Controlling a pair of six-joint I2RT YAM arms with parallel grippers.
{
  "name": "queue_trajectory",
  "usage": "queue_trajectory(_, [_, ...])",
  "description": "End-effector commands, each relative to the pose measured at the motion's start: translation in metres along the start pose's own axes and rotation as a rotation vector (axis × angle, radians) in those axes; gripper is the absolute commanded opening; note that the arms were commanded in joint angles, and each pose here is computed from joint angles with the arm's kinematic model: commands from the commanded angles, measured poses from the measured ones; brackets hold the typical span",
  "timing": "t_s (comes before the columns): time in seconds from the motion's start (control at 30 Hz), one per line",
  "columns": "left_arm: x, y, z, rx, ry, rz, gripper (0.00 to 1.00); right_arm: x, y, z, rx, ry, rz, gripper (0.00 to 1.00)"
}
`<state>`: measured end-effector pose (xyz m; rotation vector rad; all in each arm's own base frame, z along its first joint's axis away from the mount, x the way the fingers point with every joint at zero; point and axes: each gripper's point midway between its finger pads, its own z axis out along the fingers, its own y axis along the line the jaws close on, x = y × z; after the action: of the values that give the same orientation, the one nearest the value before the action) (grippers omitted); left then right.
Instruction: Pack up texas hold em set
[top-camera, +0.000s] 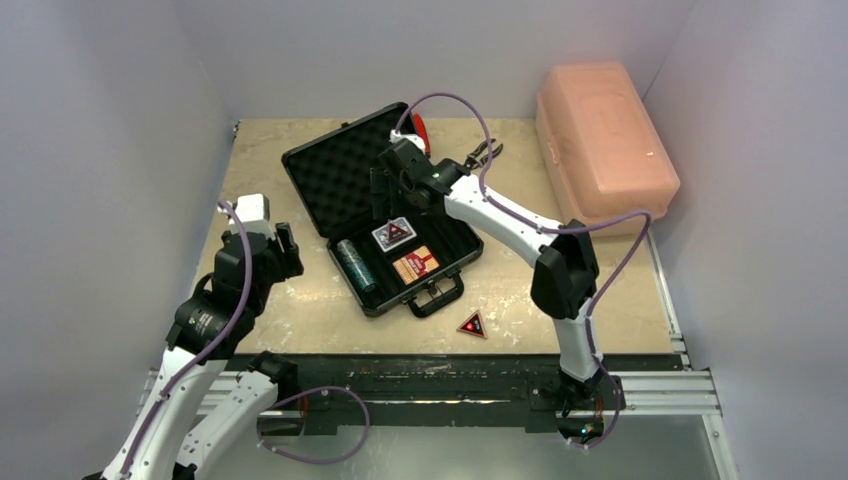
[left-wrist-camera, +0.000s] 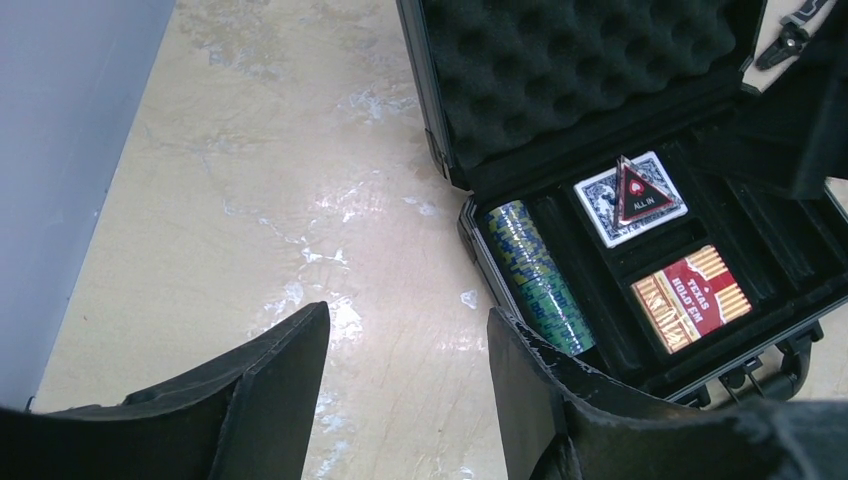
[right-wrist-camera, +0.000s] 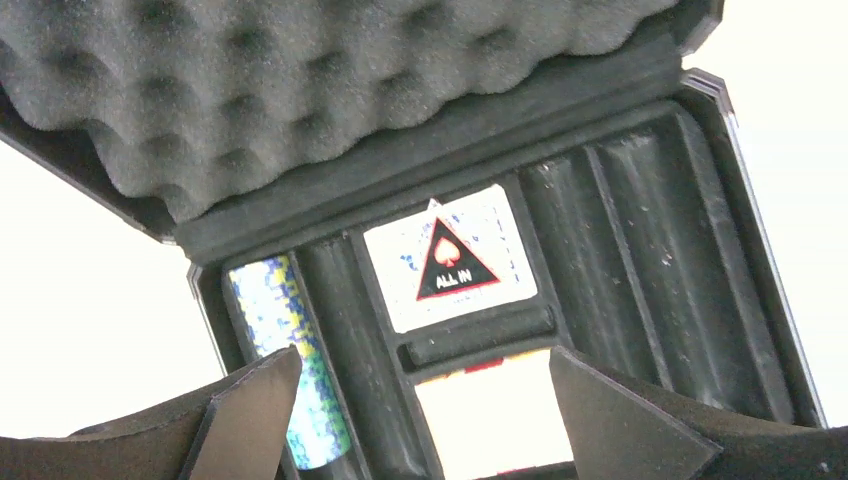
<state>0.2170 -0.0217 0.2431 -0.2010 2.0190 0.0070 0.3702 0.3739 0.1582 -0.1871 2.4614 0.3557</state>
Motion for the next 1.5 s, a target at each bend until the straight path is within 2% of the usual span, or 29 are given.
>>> queue_trajectory(0.0, [-0.017, 0.007, -0.004, -0.035, -0.057, -0.023, 0.59, -0.004, -0.015, -0.026, 0.040, -0.059, -0.005, 0.99])
queue_trajectory(0.47, [-0.019, 0.013, 0.000, -0.082, -0.065, -0.017, 0.57, 0.017, -0.082, -0.079, 0.207, -0.151, 0.059, 0.99])
queue_trajectory(0.7, [-0.027, 0.010, -0.003, -0.077, -0.059, -0.017, 0.57, 0.052, -0.125, -0.101, 0.315, -0.157, 0.178, 0.99])
queue_trajectory(0.8, [-0.036, 0.009, -0.006, -0.071, -0.060, 0.008, 0.57, 0.070, -0.135, -0.108, 0.309, -0.148, 0.207, 0.99])
queue_trajectory(0.93, [-0.038, 0.014, -0.005, -0.096, -0.066, 0.040, 0.57, 0.093, -0.134, -0.110, 0.232, -0.111, 0.212, 0.99])
queue_trajectory(1.1, [-0.021, 0.010, 0.009, -0.088, -0.036, 0.048, 0.57, 0.119, -0.129, -0.111, 0.156, -0.052, 0.190, 0.99])
queue_trajectory(1.2, [-0.013, 0.011, 0.011, -0.096, 0.001, 0.072, 0.56, 0.137, -0.128, -0.110, 0.154, -0.016, 0.175, 0.99])
queue_trajectory(1.47, [-0.012, 0.013, 0.011, -0.102, -0.008, 0.078, 0.57, 0.187, -0.118, -0.097, 0.142, 0.087, 0.141, 0.99])
